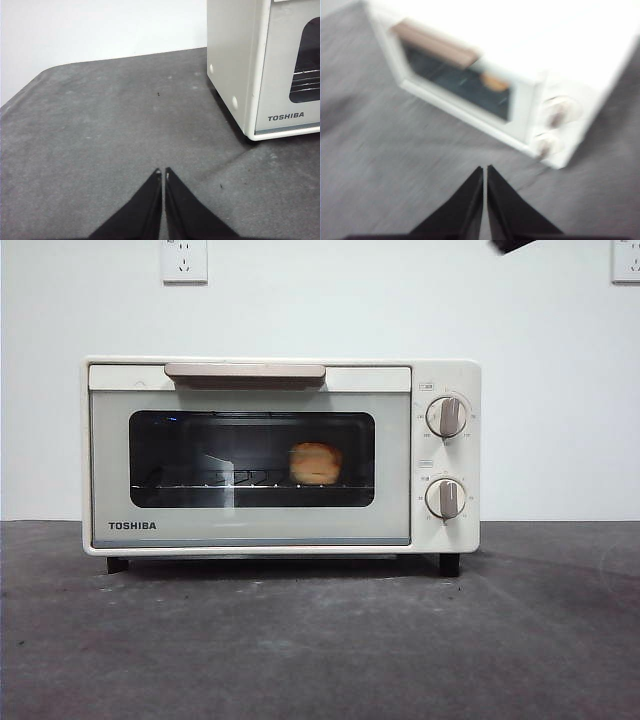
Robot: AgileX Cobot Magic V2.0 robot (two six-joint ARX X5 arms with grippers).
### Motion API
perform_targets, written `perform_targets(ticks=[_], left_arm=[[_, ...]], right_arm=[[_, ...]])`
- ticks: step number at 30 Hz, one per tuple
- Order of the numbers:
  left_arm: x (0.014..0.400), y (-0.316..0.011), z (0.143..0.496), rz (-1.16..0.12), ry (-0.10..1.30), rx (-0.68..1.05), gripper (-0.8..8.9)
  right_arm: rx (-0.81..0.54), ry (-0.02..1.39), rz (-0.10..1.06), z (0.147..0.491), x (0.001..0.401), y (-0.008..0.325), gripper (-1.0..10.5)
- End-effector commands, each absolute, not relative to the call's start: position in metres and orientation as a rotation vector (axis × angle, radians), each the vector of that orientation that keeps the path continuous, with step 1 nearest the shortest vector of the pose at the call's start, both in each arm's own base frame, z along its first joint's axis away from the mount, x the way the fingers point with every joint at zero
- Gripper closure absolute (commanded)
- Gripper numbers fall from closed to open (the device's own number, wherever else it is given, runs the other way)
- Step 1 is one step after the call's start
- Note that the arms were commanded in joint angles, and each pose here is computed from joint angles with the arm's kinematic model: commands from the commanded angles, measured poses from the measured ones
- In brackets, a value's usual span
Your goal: The left arm flap open the oven, the right arm pick bread and place it into oven, the left arm flap close the oven
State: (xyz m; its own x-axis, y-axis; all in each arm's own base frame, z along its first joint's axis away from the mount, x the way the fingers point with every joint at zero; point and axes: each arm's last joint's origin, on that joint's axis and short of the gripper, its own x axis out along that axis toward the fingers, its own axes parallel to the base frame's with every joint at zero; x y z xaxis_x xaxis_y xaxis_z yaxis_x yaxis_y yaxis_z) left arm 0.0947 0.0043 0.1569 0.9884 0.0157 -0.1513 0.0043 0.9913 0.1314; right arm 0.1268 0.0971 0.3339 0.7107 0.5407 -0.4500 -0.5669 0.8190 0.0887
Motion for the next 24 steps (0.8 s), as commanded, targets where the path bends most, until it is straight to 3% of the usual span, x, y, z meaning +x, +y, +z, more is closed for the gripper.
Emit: perform_targets(ticks=[1,7,15,24], left_arm=[[0.096,0.005,0.149,0.006,0.179,0.128,7.92],[0.096,0.005,0.149,0.006,0.179,0.128,7.92],[0.096,0.005,0.149,0.006,0.179,0.128,7.92],[0.096,0.005,0.149,0.006,0.179,0.128,7.92]], right_arm=[[-0.024,0.391,0.547,0.342,0.124,0.081,9.4],[0.057,0.162,0.345,0.332,0.112,0.042,9.4],[0.08,-0.074,0.128,0.277,0.096,0.012,9.4],[0.075,-0.104,0.045,0.219,0.093,0.004,9.4]])
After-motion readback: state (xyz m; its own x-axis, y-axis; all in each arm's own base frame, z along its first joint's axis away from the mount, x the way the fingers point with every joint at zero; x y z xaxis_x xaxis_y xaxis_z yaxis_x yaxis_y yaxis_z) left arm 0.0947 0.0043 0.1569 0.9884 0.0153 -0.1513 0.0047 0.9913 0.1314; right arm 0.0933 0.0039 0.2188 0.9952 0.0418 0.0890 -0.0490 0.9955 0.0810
